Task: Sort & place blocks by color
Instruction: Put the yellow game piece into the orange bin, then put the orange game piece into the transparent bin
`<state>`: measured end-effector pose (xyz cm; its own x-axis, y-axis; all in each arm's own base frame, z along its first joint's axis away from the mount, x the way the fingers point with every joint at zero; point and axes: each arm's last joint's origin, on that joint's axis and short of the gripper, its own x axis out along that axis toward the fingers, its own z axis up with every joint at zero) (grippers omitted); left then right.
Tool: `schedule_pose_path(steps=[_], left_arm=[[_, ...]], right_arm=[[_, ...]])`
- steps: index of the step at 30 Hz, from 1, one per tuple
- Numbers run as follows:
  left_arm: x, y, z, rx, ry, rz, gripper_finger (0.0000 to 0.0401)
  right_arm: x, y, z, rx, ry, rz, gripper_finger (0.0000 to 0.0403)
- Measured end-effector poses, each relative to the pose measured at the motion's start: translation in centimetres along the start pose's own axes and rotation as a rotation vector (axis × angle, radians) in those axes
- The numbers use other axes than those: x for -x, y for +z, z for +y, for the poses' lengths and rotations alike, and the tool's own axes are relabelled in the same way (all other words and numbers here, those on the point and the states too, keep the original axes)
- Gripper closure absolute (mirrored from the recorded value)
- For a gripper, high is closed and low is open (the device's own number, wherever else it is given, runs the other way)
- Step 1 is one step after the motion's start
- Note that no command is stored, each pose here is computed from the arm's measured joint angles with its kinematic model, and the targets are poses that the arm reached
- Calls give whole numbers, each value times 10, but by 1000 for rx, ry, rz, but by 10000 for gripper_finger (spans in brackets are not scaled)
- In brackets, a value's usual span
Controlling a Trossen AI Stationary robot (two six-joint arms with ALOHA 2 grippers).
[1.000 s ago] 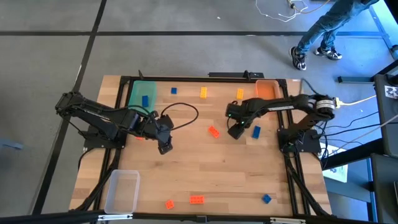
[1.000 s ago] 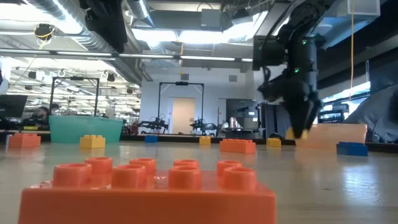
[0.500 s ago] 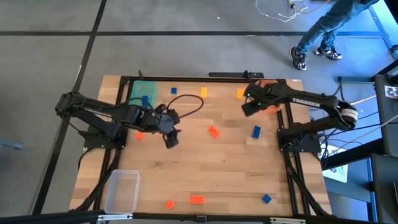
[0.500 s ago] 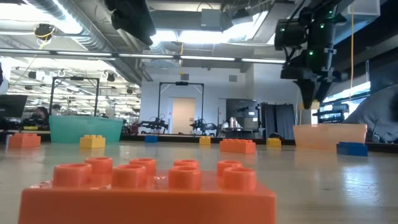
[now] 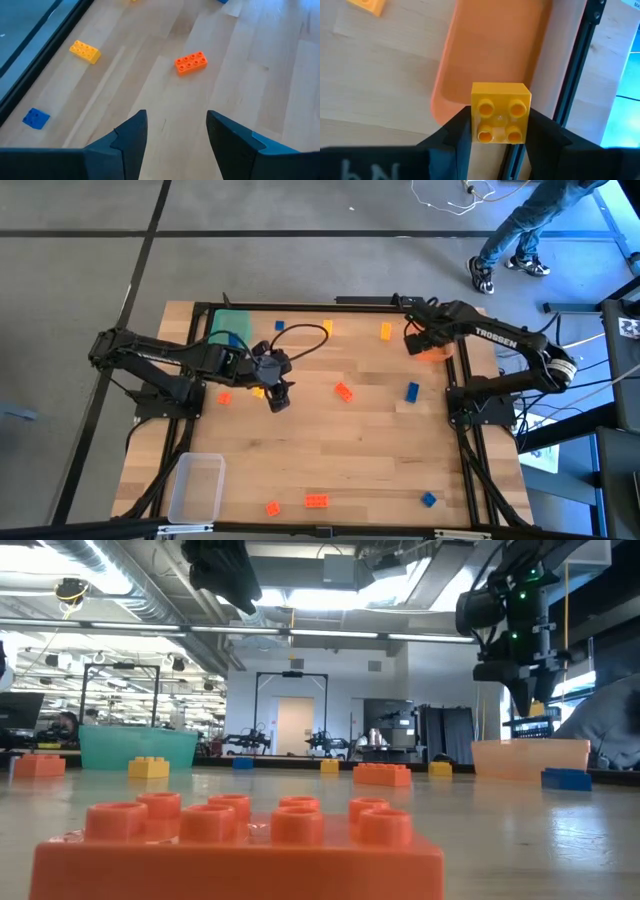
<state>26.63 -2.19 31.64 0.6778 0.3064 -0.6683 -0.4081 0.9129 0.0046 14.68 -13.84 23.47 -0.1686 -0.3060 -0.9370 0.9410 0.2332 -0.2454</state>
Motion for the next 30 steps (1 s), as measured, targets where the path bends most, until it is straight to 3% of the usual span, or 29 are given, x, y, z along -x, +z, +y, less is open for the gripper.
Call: schedule_pose_path(steps=[9, 16, 22, 25, 30], left_arm=[[0, 0, 0, 0, -1, 0, 206], [0, 0, 0, 0, -1, 1, 206], [0, 0, 0, 0, 0, 1, 206], [0, 0, 0, 0, -1, 1, 206], [0, 0, 0, 0, 0, 1, 206]], right_arm=[[-10, 6, -3, -22, -7, 56, 259], [-11, 7, -2, -21, -24, 49, 210], [-11, 8, -2, -10, -24, 44, 218], [-11, 7, -1, 34, 21, 70, 226], [-10, 2, 4, 57, 205, 193, 234]])
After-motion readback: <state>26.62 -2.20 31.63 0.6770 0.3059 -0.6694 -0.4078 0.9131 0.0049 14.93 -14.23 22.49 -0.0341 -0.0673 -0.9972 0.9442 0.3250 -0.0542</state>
